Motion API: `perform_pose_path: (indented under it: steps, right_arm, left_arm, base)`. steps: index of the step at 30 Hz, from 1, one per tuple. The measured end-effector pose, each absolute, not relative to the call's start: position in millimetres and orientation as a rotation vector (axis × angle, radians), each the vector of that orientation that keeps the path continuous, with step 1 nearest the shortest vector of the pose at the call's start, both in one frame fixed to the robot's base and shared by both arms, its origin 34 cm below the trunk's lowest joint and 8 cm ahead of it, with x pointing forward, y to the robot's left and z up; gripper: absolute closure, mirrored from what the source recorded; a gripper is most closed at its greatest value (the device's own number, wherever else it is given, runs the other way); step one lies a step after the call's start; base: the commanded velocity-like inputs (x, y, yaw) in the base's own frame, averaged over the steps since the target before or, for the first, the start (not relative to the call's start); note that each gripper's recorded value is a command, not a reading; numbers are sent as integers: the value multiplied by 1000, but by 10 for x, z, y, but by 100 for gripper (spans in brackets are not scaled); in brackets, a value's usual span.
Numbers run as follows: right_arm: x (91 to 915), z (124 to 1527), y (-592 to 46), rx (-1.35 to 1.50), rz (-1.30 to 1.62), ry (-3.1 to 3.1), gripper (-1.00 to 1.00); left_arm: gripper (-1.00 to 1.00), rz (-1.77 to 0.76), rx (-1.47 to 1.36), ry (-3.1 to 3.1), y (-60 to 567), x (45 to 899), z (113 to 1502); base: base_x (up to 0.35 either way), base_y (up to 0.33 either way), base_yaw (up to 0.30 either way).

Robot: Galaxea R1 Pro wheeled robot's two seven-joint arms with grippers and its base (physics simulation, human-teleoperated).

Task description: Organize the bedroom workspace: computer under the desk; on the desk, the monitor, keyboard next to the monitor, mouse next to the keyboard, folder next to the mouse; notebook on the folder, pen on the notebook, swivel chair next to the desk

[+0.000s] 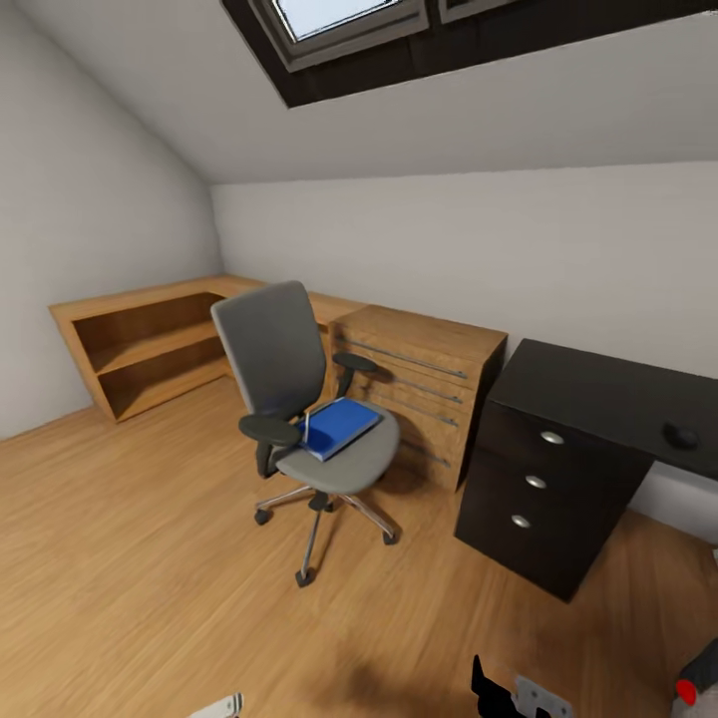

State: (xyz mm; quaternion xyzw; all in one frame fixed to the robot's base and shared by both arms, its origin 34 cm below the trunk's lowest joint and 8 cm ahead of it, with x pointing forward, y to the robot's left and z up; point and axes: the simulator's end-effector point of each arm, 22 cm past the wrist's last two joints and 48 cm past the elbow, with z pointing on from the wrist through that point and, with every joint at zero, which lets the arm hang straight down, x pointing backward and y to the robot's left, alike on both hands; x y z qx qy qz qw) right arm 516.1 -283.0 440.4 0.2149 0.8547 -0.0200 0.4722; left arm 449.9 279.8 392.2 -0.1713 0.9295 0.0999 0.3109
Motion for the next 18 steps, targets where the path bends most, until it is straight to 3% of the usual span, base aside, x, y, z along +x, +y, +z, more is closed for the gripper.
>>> perform_pose_path:
  steps: [18]
  right_arm:
    - [5211,4757,-2803,524,-44,2094,-100]
  left_arm:
    - [-100,94,-386,2595,2488,4401,4096]
  base:
    - [0,0,-267]
